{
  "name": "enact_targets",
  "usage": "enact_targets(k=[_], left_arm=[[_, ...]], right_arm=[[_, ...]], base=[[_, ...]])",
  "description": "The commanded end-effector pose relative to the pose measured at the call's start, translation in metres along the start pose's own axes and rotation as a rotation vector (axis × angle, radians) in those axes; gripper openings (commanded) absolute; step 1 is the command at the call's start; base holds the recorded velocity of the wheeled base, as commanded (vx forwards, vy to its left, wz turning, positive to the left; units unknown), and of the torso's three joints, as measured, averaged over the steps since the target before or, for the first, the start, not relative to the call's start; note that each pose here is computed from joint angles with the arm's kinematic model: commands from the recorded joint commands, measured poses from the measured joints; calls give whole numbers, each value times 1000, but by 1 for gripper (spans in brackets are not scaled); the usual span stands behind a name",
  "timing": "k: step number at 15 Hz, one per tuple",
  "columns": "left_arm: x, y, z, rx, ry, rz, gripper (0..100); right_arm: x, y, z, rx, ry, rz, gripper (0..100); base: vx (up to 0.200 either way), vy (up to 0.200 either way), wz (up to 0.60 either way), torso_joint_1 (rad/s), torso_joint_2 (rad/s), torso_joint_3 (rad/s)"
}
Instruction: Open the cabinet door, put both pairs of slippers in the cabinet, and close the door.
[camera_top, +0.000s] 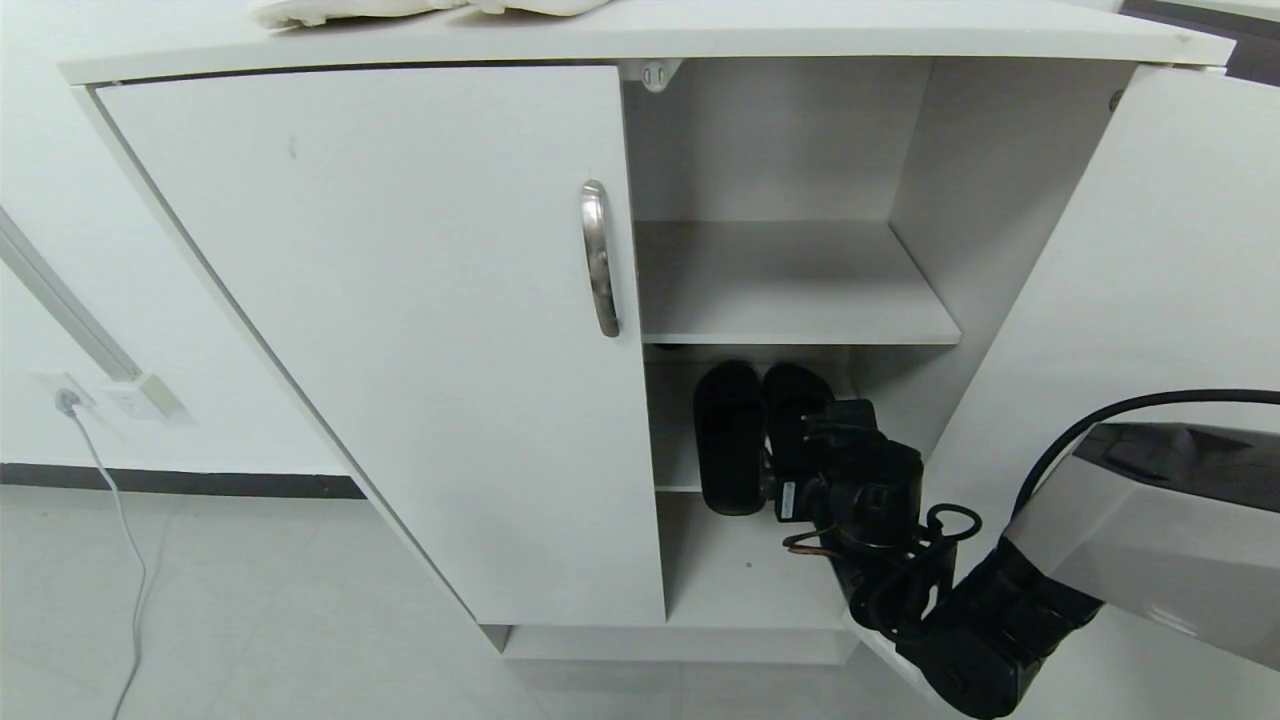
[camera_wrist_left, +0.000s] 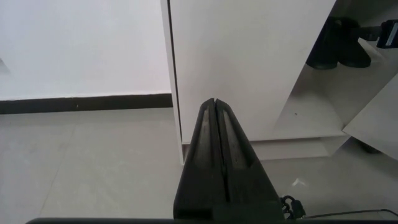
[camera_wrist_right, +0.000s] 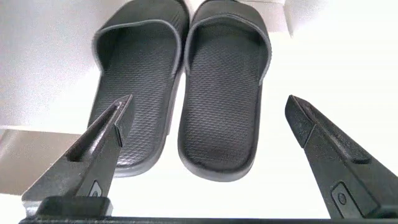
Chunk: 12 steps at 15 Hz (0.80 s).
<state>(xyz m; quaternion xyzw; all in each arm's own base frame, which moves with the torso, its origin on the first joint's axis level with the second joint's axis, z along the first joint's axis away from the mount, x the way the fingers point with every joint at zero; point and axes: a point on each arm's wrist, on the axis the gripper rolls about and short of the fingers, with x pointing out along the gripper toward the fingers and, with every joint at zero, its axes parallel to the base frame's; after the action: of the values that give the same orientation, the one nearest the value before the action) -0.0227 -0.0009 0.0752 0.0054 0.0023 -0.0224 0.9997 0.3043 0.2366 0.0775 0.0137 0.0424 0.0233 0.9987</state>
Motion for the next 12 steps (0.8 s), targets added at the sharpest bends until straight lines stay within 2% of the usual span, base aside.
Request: enact_targets(k=[1, 7, 9, 12], left_arm=[[0, 0, 0, 0, 0, 0, 0], [0, 0, 0, -2, 0, 0, 0], [0, 0, 0, -12, 1, 2, 0], [0, 0, 0, -12, 0, 0, 0]], right_arm=[[-3, 1, 1, -3, 1, 4, 100], [-9, 0, -4, -27, 15, 5, 100], [-13, 1, -4, -25, 11, 13, 100], [-16, 3, -6, -34, 18, 23, 100]], base=[[0, 0, 0, 0, 0, 0], [-200, 0, 0, 2, 4, 3], [-200, 0, 0, 2, 5, 2], [0, 0, 0, 0, 0, 0]])
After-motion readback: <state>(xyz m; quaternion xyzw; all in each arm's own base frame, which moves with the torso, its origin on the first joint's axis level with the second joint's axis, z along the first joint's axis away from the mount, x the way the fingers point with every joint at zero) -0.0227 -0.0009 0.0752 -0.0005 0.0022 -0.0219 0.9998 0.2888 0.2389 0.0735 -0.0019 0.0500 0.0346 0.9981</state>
